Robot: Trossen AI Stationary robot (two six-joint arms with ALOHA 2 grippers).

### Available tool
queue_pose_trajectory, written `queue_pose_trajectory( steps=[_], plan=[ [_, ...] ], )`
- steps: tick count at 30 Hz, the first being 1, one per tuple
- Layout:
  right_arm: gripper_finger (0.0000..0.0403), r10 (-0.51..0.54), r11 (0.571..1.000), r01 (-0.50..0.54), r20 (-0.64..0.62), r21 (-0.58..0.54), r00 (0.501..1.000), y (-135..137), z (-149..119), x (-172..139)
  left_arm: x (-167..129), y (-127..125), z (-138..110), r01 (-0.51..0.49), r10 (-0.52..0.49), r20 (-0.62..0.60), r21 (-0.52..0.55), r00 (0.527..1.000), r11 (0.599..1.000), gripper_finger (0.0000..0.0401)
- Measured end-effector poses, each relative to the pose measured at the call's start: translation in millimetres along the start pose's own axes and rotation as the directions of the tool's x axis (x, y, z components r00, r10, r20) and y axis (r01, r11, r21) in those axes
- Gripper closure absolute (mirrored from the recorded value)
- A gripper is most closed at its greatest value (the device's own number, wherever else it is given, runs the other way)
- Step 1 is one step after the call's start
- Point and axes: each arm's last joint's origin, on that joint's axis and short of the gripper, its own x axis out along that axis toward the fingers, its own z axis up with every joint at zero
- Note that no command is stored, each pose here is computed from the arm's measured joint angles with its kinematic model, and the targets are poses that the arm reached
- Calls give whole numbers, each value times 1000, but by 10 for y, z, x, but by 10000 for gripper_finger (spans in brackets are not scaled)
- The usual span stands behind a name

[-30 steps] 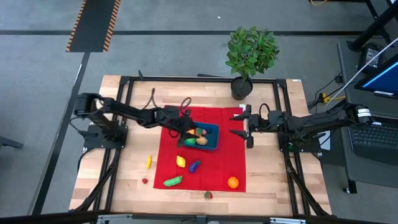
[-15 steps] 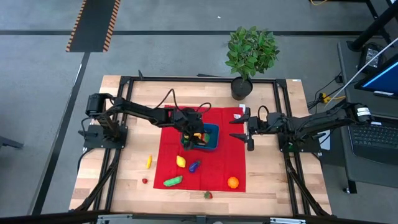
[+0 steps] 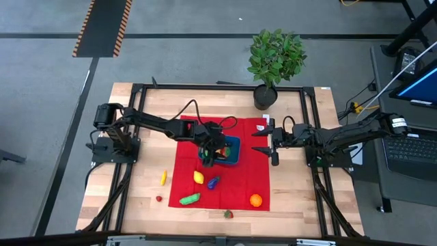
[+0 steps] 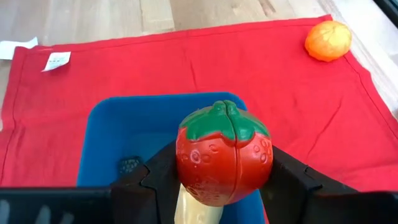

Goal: Pick and placing Produce into tupperware
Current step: Put the left red strawberry into the blue bin

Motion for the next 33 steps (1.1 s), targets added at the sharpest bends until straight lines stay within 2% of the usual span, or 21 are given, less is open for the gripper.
queue_pose_trajectory(
  steps=[5, 10, 15, 19, 33],
  plan=[
    [136, 0, 1000, 0, 1, 1, 1000, 0, 2, 0, 1, 47, -6, -11, 11, 2, -6, 1000, 1000, 232],
    [136, 0, 1000, 0, 1, 2, 1000, 0, 2, 0, 142, 149, -59, -26, 25, -22, -24, 999, 999, 232],
    [136, 0, 1000, 0, -6, 24, 1000, 0, -4, 1, 326, 192, -36, 19, -20, -49, -32, 999, 999, 232],
    [136, 9, 1000, -8, -15, 21, 1000, 18, -13, 1, 352, 204, -12, 25, -26, -82, -17, 996, 1000, 231],
    [136, 11, 1000, -11, -28, 16, 1000, 23, -26, 0, 369, 137, -16, 40, -41, -94, -17, 995, 999, 190]
  ],
)
